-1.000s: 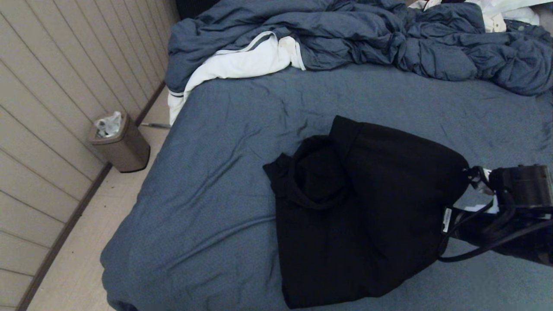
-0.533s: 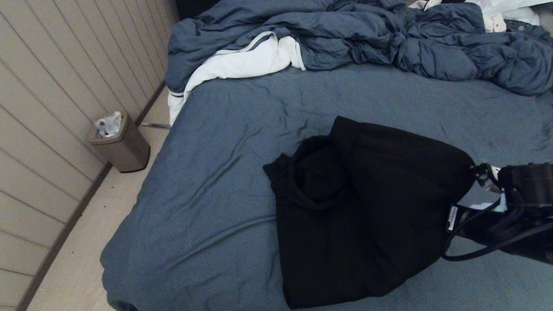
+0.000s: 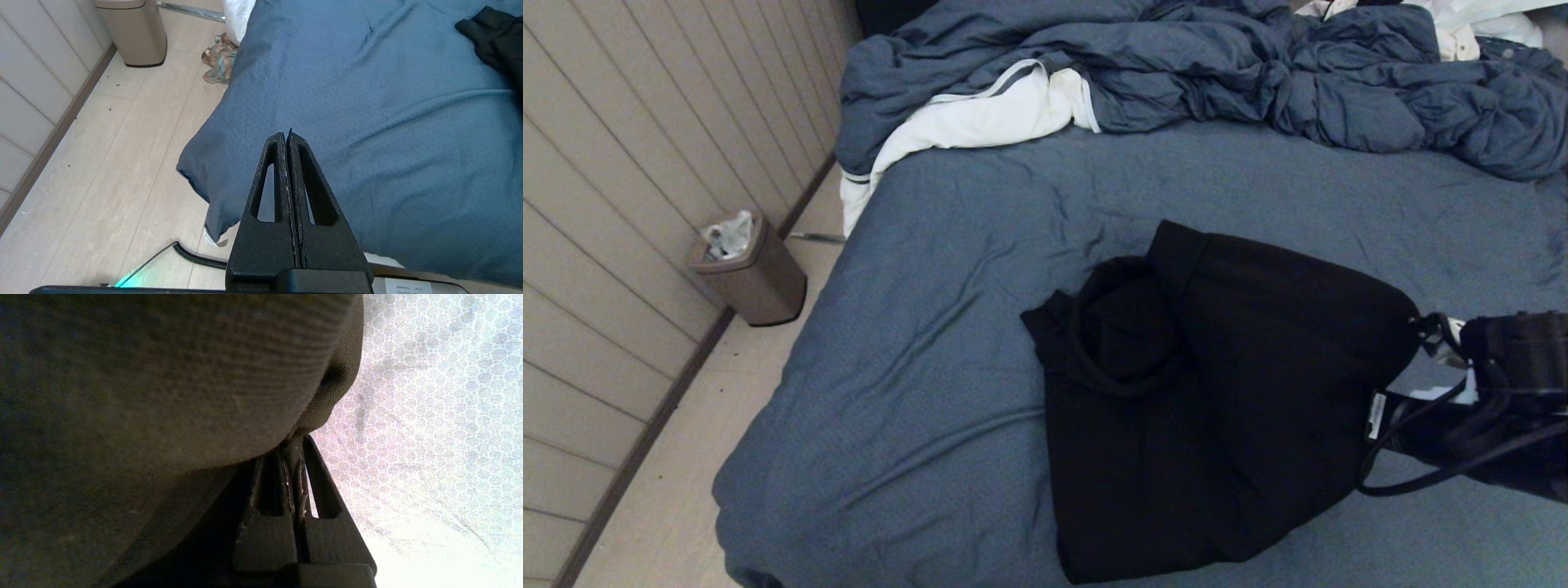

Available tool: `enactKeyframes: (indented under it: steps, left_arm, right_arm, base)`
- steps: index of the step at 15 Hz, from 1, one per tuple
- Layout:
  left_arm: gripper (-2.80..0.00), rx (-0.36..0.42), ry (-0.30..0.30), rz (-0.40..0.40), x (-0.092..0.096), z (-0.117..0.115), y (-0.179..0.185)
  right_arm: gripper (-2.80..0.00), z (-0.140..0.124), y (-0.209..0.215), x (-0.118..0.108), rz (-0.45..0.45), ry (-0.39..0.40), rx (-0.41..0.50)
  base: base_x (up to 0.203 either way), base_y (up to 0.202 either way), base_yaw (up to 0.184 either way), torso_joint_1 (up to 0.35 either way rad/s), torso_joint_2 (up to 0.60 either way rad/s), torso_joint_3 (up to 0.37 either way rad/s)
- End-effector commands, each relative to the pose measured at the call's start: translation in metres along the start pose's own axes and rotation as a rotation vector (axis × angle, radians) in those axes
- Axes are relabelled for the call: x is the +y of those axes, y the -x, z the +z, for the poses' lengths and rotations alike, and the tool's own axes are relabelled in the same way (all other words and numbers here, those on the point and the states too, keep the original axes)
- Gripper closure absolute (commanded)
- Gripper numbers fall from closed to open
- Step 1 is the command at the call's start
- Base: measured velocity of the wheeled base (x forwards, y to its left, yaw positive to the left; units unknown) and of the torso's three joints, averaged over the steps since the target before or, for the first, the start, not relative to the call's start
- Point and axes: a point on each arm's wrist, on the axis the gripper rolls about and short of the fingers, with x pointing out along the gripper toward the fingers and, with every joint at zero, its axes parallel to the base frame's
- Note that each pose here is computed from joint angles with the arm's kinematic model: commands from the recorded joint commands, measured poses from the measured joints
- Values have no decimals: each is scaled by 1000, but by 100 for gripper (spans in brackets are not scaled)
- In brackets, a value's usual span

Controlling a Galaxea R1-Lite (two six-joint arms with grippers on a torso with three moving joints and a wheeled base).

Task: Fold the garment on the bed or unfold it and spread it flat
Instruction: Unfold the black sweatshirt

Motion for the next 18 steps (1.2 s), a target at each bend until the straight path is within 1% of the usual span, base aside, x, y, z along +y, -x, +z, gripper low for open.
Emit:
enactKeyframes:
  steps: [1,10,14,15,18]
  left_arm:
    - [0,-1,1,1,0,0,0]
    - [0,1,-1,1,0,0,0]
    - [0,-1,1,1,0,0,0]
    - [0,-1,1,1,0,0,0]
    - [0,-1,1,1,0,0,0]
  right_arm:
    - [0,0,-1,0,0,-3,-1]
    - [0,1,-1,1,6,-5,1]
    - [0,3,-1,1,30,-6,2]
    - [-280,3,-1,1,28,-5,2]
    - [-280,3,1,2,33,0,-3]
  base:
    - [0,0,0,0,0,0]
    - [0,0,0,0,0,0]
    - [0,0,0,0,0,0]
    - [0,0,0,0,0,0]
    - [0,0,0,0,0,0]
